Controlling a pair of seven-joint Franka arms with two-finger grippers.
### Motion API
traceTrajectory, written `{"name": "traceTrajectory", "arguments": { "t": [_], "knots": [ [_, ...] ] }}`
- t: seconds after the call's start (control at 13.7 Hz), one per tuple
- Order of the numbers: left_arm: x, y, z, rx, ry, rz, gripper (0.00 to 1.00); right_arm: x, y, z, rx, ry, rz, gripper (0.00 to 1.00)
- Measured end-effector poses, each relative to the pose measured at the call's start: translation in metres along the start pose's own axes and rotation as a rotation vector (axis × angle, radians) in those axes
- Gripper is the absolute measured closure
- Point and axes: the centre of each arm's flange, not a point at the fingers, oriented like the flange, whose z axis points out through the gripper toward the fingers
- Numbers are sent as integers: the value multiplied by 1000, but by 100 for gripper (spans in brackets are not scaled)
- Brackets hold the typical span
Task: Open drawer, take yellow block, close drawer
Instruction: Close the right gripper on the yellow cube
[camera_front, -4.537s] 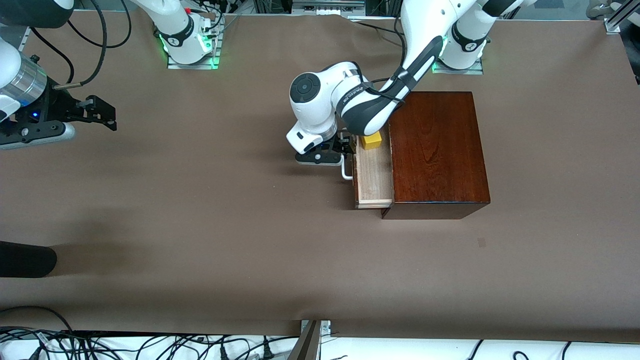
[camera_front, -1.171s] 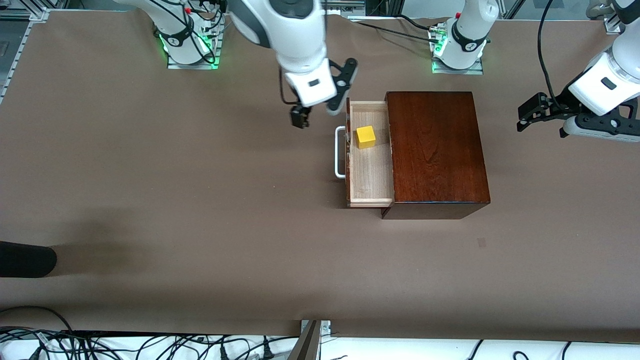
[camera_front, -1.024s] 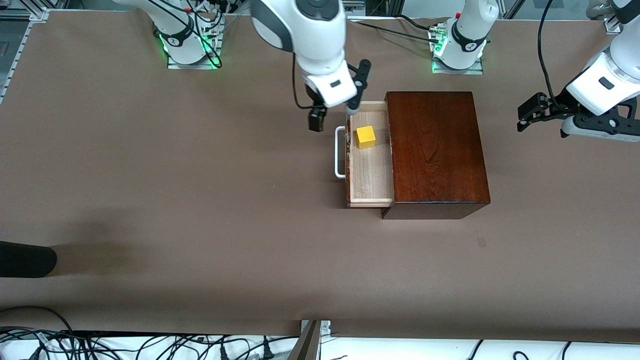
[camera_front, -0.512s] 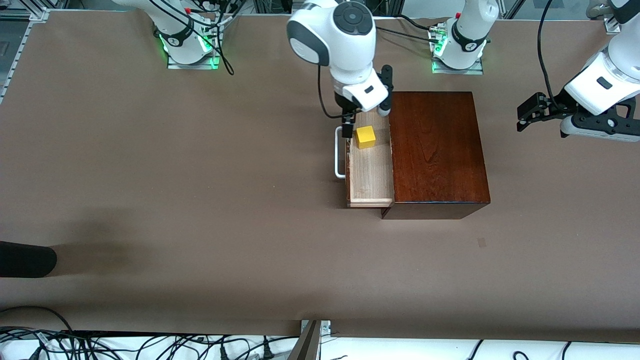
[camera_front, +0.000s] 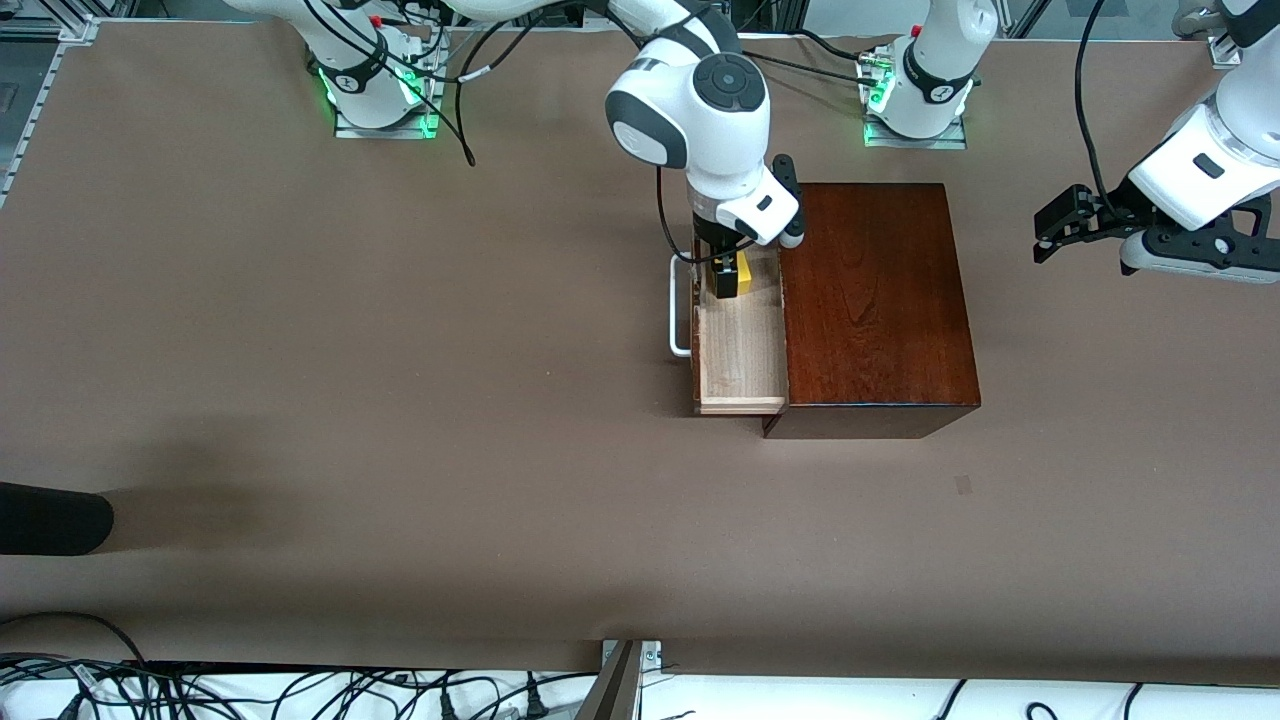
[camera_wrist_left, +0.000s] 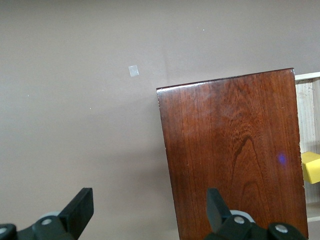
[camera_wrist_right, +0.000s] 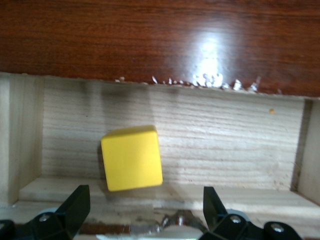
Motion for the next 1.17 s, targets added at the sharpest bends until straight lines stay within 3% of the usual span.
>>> {"name": "traceTrajectory", "arguments": {
  "t": [1.17],
  "knots": [
    [0, 0, 0, 0, 0, 0, 0, 14, -22, 39, 32, -32, -32, 0]
  ]
}}
